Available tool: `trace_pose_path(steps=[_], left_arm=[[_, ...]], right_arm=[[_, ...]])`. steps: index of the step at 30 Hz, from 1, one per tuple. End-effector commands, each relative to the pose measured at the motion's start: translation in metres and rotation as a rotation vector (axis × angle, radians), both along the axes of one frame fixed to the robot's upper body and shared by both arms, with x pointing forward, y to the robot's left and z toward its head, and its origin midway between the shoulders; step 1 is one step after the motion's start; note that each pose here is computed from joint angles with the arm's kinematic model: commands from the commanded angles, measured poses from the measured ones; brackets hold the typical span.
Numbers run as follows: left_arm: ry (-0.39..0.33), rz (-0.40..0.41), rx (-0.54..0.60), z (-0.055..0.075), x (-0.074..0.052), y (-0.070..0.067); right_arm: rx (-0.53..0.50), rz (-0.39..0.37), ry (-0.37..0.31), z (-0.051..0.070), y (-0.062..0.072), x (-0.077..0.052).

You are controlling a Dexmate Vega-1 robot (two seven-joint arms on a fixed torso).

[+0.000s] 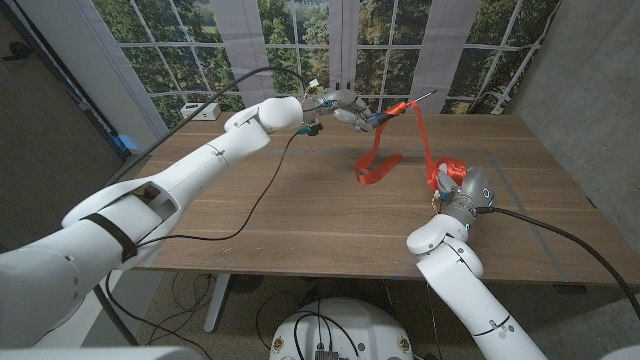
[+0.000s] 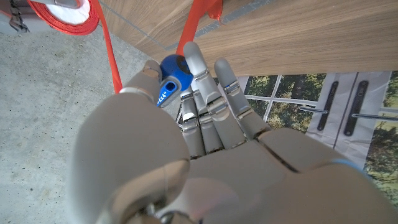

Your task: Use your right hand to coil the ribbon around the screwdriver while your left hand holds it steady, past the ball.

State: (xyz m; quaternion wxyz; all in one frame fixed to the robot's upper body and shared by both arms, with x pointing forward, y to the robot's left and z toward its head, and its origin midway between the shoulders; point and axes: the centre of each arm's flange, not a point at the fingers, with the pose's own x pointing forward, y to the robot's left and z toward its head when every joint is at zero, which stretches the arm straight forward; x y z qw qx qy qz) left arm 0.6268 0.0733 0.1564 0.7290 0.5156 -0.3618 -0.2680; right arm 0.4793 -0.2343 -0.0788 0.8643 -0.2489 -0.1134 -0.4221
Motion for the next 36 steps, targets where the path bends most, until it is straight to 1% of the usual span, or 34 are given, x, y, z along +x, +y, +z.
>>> trace_pose_path(steps=[1, 4, 7, 10, 12, 15, 16, 19, 21, 22, 25, 27, 31, 33, 34, 35, 36], left_arm=[[0.017, -0.032, 0.013, 0.002, -0.001, -0.003], [0.041, -0.064, 0.020, 0.002, -0.001, -0.003], [0.036, -0.080, 0.038, 0.001, -0.003, -0.003], [0.072, -0.128, 0.040, 0.000, -0.003, -0.002], [0.080, -0.156, 0.046, -0.001, -0.004, -0.002], [0.110, -0.190, 0.073, -0.002, -0.005, -0.002], [0.118, -0.195, 0.079, -0.003, -0.005, -0.002], [0.110, -0.194, 0.103, -0.003, -0.007, -0.001], [0.132, -0.209, 0.111, -0.003, -0.007, -0.002], [0.143, -0.224, 0.122, -0.004, -0.007, -0.002], [0.120, -0.217, 0.147, -0.003, -0.013, -0.003], [0.130, -0.227, 0.151, -0.004, -0.014, -0.003], [0.146, -0.232, 0.163, -0.004, -0.014, -0.001], [0.151, -0.232, 0.161, -0.005, -0.014, 0.000], [0.155, -0.233, 0.173, -0.005, -0.014, 0.000], [0.162, -0.238, 0.170, -0.005, -0.013, 0.001], [0.156, -0.233, 0.178, -0.005, -0.014, 0.001]], right_arm=[[-0.002, -0.030, 0.002, 0.002, -0.007, 0.010], [-0.005, -0.031, -0.010, 0.007, -0.010, 0.012], [-0.008, -0.030, -0.014, 0.012, -0.012, 0.016], [-0.024, -0.027, -0.016, 0.017, -0.012, 0.022], [-0.029, -0.017, -0.017, 0.020, -0.012, 0.027], [-0.046, -0.010, -0.016, 0.026, -0.012, 0.036], [-0.053, -0.007, -0.017, 0.028, -0.012, 0.039], [-0.074, -0.007, -0.018, 0.034, -0.010, 0.048], [-0.092, 0.011, -0.019, 0.039, -0.010, 0.054], [-0.097, 0.004, -0.019, 0.041, -0.010, 0.057], [-0.116, 0.006, -0.015, 0.048, -0.010, 0.065], [-0.129, 0.002, -0.012, 0.053, -0.010, 0.069], [-0.141, -0.006, -0.019, 0.063, -0.015, 0.074], [-0.152, -0.022, -0.021, 0.067, -0.017, 0.076], [-0.144, -0.023, -0.015, 0.069, -0.019, 0.078], [-0.145, -0.019, -0.026, 0.071, -0.022, 0.079], [-0.148, -0.034, -0.018, 0.074, -0.024, 0.080]])
